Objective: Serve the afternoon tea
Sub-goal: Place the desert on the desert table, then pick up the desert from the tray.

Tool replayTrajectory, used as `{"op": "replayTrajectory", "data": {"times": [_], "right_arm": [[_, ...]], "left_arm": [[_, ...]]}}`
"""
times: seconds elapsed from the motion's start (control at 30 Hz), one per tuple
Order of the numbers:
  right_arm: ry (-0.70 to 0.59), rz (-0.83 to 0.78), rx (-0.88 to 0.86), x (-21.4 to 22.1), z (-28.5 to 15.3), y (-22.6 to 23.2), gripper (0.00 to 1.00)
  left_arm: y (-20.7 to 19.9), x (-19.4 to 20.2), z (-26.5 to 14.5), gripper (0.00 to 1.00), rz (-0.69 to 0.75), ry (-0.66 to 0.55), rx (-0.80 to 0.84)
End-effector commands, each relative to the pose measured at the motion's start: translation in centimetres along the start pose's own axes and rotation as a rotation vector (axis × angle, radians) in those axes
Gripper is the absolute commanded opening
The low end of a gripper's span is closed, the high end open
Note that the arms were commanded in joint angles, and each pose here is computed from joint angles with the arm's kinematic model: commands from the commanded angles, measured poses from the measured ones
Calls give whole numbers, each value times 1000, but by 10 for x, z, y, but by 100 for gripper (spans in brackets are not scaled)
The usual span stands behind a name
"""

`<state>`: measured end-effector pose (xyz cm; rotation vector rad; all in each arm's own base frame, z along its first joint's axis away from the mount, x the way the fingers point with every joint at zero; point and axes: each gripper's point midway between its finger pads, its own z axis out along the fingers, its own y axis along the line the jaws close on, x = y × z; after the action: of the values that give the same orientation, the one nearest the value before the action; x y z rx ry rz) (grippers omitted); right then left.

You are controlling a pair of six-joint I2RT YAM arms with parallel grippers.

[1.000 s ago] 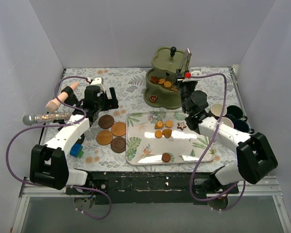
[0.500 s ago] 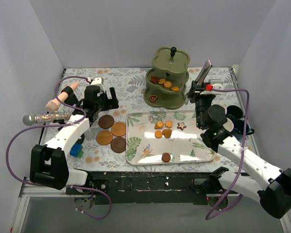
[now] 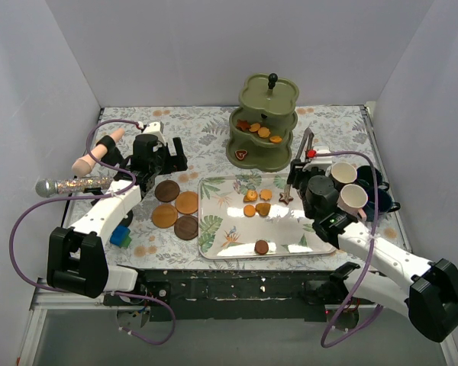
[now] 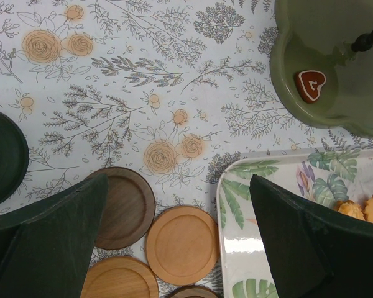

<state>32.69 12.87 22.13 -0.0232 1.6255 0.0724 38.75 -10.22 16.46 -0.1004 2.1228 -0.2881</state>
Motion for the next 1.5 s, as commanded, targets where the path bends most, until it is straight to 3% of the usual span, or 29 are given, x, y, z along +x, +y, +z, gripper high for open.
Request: {"op": "replayTrajectory", "data": {"times": [0.0, 0.53, 1.47], "right_arm": [[-57, 72, -1, -6, 4, 4, 58], [-64, 31, -16, 18, 12, 8, 64], [23, -62, 0, 48, 5, 18, 61]], "left_arm": [[-3, -12, -7, 98, -2, -40, 14], [-3, -7, -3, 98, -1, -21, 16], [-6, -7, -2, 98, -9, -16, 31]]}}
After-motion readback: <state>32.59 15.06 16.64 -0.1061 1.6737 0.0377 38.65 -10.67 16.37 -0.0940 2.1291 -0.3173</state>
